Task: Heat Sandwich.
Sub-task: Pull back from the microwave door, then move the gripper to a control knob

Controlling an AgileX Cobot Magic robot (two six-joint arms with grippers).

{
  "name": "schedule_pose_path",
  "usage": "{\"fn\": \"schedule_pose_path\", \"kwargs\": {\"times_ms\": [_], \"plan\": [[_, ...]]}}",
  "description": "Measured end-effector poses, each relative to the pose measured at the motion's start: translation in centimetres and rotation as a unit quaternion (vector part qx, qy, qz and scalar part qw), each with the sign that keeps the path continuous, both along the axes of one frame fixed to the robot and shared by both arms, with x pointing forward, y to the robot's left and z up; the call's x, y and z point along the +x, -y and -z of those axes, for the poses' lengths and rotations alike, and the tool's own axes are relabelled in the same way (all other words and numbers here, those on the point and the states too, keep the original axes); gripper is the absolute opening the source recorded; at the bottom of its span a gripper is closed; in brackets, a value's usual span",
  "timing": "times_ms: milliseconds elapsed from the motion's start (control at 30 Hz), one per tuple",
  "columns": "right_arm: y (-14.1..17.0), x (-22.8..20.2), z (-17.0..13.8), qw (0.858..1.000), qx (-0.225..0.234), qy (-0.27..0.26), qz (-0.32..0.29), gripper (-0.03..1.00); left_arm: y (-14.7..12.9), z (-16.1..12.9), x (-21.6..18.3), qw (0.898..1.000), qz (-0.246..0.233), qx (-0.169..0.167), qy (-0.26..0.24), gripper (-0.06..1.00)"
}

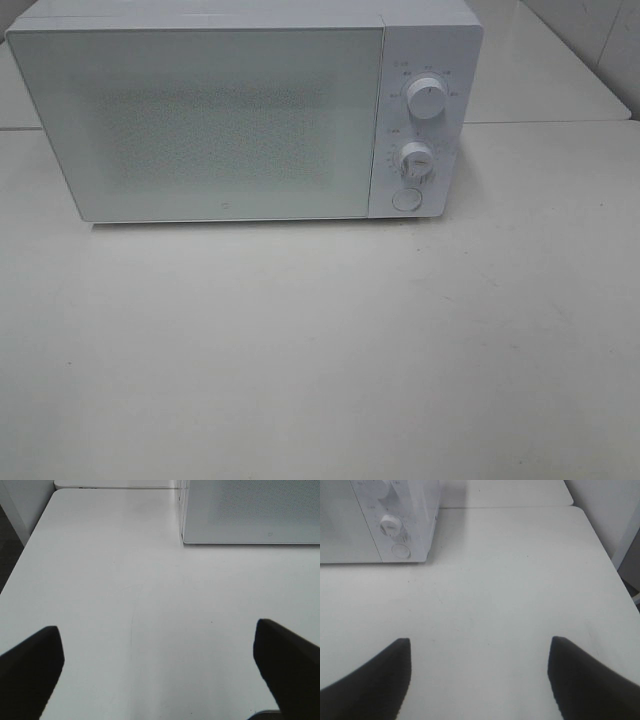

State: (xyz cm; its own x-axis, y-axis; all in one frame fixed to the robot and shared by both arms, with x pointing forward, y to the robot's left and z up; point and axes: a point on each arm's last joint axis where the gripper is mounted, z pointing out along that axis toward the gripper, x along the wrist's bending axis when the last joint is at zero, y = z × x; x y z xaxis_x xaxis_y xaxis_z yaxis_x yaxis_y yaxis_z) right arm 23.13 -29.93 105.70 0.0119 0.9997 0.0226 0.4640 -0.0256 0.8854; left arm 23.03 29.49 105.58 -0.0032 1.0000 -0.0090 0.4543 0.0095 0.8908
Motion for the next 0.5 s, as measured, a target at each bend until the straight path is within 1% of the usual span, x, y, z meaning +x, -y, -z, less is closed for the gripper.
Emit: {"fn": "schedule_pose_path", "kwargs": {"times_ms": [67,500], "plan": [[-0.1,0.6,-0.7,1.0,0.003,0.008,-0.002,0.73,0.0,0.0,0.0,1.0,0.0,0.0,0.0,0.98],[-0.1,4.8,-2.1,1.0,0.003,0.018,-0.002,0.73,0.0,0.0,0.0,1.0,0.0,0.0,0.0,0.98]]}}
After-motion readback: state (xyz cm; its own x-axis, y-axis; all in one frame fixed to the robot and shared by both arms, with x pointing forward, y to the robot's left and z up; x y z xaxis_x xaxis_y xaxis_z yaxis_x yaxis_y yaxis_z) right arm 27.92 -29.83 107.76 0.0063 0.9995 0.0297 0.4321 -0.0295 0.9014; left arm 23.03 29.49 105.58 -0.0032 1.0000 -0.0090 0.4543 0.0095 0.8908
